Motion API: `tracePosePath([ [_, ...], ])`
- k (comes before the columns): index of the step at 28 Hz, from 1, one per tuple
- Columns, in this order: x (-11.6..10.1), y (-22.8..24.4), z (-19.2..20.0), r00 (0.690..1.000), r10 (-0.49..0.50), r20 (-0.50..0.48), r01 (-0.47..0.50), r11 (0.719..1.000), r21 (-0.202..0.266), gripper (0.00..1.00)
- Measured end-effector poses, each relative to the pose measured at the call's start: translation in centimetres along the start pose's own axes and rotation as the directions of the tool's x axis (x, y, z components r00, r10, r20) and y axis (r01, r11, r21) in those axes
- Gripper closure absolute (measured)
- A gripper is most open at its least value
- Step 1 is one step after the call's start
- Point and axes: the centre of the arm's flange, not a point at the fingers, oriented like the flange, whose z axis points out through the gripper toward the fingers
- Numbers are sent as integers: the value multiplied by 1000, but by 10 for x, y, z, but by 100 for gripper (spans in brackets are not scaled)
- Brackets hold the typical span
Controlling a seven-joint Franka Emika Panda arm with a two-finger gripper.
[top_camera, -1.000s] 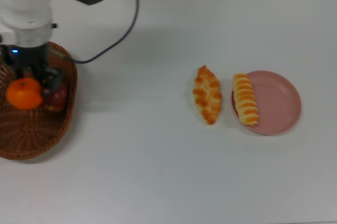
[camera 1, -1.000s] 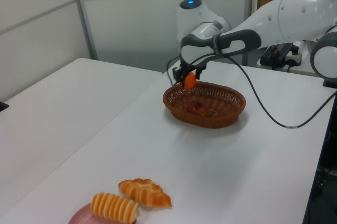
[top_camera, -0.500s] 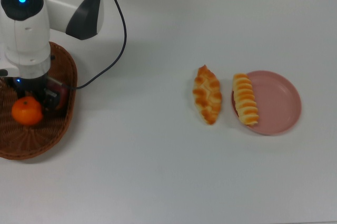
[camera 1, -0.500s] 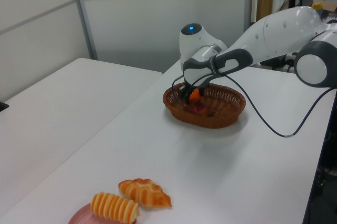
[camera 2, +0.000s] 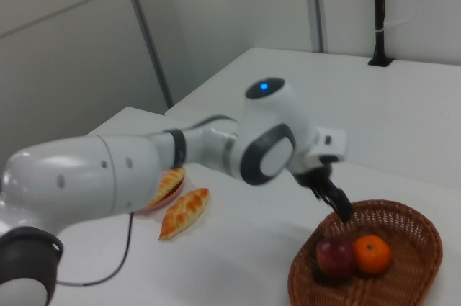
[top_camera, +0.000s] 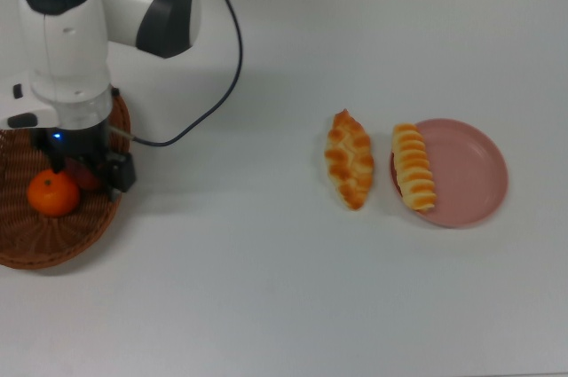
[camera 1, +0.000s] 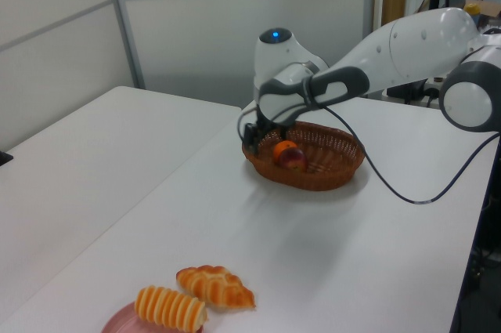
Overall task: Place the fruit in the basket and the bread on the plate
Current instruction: 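Move the gripper to the braided roll and grasp it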
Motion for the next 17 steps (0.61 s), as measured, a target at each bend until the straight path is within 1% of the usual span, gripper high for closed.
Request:
tracePosePath([
  [2, -5, -26, -20, 1000, -18, 4, 18, 999, 39, 0],
  [4, -16, -53, -33, 998, -52, 40, 50, 997, 51, 0],
  [7, -43, -100, -44, 985, -125, 122, 119, 991, 58, 0],
  [8, -58, -124, -46, 973, -165, 160, 157, 986, 61, 0],
  [10, -81, -156, -47, 951, -221, 215, 211, 975, 65, 0],
  [12, -108, -186, -46, 921, -277, 273, 267, 961, 72, 0],
  [13, -126, -206, -45, 900, -314, 303, 304, 949, 81, 0],
  [17, -165, -245, -42, 855, -390, 342, 375, 920, 114, 0],
])
